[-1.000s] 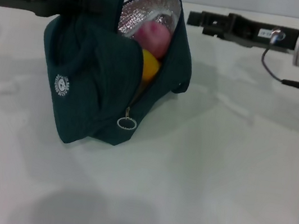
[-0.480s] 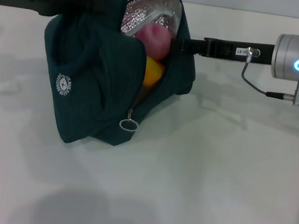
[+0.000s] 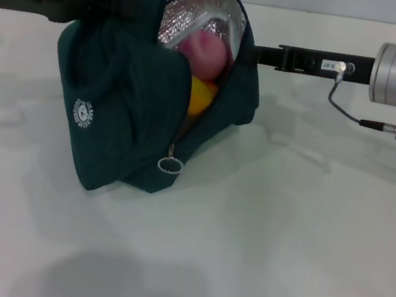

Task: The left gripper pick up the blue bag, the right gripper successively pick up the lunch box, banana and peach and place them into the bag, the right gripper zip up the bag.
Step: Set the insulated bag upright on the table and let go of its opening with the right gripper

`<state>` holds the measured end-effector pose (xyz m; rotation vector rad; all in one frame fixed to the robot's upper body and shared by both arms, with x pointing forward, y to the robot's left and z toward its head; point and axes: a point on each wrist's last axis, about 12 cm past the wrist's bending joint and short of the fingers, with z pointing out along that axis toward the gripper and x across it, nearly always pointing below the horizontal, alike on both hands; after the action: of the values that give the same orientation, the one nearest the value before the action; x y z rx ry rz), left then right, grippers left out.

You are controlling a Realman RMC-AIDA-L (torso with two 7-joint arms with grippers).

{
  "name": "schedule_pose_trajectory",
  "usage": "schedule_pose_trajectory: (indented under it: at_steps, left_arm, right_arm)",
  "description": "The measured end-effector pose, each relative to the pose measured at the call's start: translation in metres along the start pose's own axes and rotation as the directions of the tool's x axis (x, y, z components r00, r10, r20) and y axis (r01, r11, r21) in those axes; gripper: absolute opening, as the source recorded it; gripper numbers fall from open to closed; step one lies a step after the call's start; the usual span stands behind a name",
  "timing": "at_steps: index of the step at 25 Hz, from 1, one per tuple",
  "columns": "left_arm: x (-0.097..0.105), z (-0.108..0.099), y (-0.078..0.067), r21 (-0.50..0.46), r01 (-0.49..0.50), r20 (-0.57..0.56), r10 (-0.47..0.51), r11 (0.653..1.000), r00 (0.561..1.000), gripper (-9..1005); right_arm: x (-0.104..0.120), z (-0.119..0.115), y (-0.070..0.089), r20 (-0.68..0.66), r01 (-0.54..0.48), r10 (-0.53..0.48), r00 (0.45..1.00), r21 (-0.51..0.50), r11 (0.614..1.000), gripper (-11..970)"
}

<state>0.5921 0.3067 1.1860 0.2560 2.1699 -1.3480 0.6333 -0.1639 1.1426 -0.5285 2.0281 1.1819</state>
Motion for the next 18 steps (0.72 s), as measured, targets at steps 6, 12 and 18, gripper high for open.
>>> schedule_pose_trajectory:
  at_steps: [6, 12, 18]
  left_arm:
    - [0.002, -0.001, -0.001, 0.013, -0.008, -0.012, 0.008, 1.000, 1.000, 118]
    - [0.003, -0.004, -0.008, 0.082, -0.008, -0.016, 0.009, 0.997, 1.000, 119]
    - [0.009, -0.009, -0.017, 0.181, 0.024, -0.040, -0.017, 0.983, 0.999, 119]
  right_arm:
    - [-0.001, -0.003, 0.005, 0.053, 0.047, -0.044, 0.998, -0.056, 0.997, 114]
    - [0.001, -0.021, 0.009, 0.129, 0.089, -0.074, 0.989, -0.119, 0.989, 39]
    - [0.006, -0.059, 0.023, 0.222, 0.186, -0.145, 0.964, -0.175, 0.967, 26]
